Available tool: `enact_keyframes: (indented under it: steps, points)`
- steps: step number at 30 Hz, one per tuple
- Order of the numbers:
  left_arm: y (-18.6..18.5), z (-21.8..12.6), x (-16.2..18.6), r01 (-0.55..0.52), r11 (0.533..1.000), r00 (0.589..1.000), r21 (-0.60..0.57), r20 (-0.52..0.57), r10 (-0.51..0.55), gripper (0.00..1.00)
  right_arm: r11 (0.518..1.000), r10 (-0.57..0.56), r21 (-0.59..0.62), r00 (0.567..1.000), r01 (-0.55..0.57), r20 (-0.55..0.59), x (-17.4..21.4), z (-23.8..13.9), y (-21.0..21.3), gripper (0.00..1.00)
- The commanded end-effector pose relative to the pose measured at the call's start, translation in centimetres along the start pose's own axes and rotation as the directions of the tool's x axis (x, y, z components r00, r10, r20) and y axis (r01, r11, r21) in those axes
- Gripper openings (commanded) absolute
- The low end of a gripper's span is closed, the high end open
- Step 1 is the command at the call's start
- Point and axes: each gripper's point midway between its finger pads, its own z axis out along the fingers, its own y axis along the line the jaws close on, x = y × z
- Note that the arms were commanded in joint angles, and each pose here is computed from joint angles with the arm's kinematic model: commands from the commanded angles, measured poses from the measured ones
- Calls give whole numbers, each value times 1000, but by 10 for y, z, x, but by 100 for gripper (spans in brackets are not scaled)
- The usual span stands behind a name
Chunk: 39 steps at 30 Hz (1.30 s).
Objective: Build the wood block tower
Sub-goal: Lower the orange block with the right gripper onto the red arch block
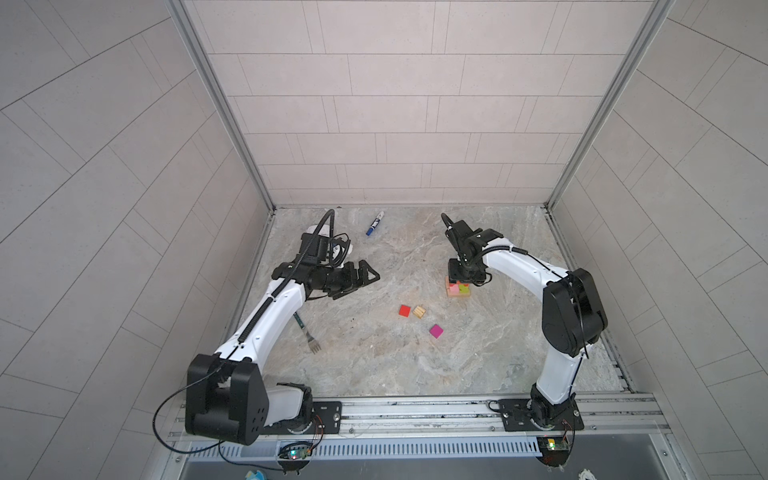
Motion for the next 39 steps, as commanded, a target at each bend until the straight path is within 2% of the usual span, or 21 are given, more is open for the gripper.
enact_keyframes:
  steps: [1, 39]
  points:
    - [-3, -3, 0, -13, 1000, 1000, 17, 15, 13, 99, 1000, 23, 15, 999, -23, 23, -8, -3, -3, 51]
    - [-1, -4, -1, -15, 1000, 1000, 2, 22, 15, 99, 999, 40, 26, 999, -41, 23, -11, 4, -5, 51]
